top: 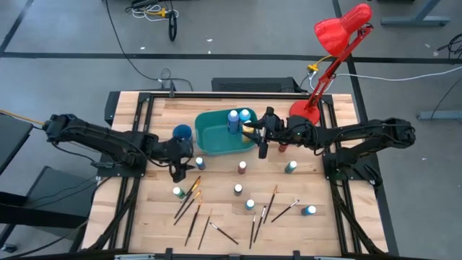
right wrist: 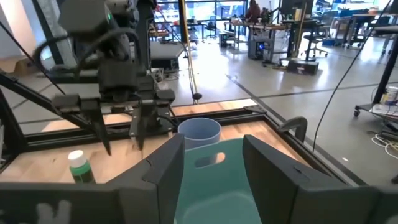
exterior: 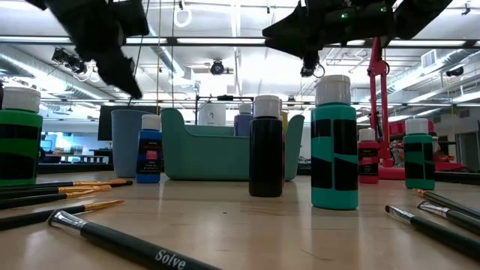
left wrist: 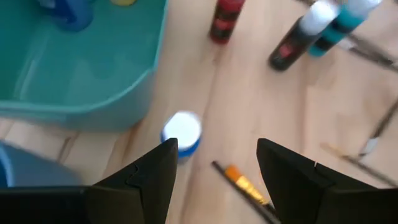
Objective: Pick & Place Paint Supplies
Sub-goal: Put the small dark blue paint bottle into the green bin
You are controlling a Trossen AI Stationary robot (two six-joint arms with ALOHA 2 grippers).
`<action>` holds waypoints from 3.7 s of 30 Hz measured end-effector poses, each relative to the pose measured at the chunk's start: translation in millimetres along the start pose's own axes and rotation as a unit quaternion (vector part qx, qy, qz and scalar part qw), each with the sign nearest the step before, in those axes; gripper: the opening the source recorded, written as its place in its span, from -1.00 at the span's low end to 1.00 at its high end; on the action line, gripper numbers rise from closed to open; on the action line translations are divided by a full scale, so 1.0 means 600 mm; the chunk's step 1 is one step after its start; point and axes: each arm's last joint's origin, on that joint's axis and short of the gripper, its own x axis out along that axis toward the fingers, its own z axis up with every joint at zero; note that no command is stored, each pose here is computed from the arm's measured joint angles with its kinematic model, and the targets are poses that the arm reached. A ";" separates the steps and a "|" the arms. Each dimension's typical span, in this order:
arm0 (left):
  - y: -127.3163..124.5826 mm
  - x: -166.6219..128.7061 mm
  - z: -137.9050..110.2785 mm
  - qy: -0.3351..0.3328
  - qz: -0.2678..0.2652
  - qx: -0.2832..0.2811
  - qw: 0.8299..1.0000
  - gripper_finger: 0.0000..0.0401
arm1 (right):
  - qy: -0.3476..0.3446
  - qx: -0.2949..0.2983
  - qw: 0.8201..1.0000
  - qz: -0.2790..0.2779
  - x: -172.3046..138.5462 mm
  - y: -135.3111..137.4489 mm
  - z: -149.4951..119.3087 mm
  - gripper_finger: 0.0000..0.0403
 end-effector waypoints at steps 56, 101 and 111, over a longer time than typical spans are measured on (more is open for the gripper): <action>-0.015 0.096 -0.027 -0.166 -0.055 0.010 0.985 -0.35 | -0.003 0.000 1.000 0.000 0.000 0.000 0.000 -0.18; 0.149 0.229 0.066 -0.200 0.246 -0.040 0.947 -0.29 | -0.005 0.000 1.000 0.000 0.000 0.000 0.001 -0.18; 0.174 0.223 0.096 -0.214 0.236 -0.053 0.947 -0.33 | -0.005 0.000 1.000 0.000 0.000 0.000 0.001 -0.18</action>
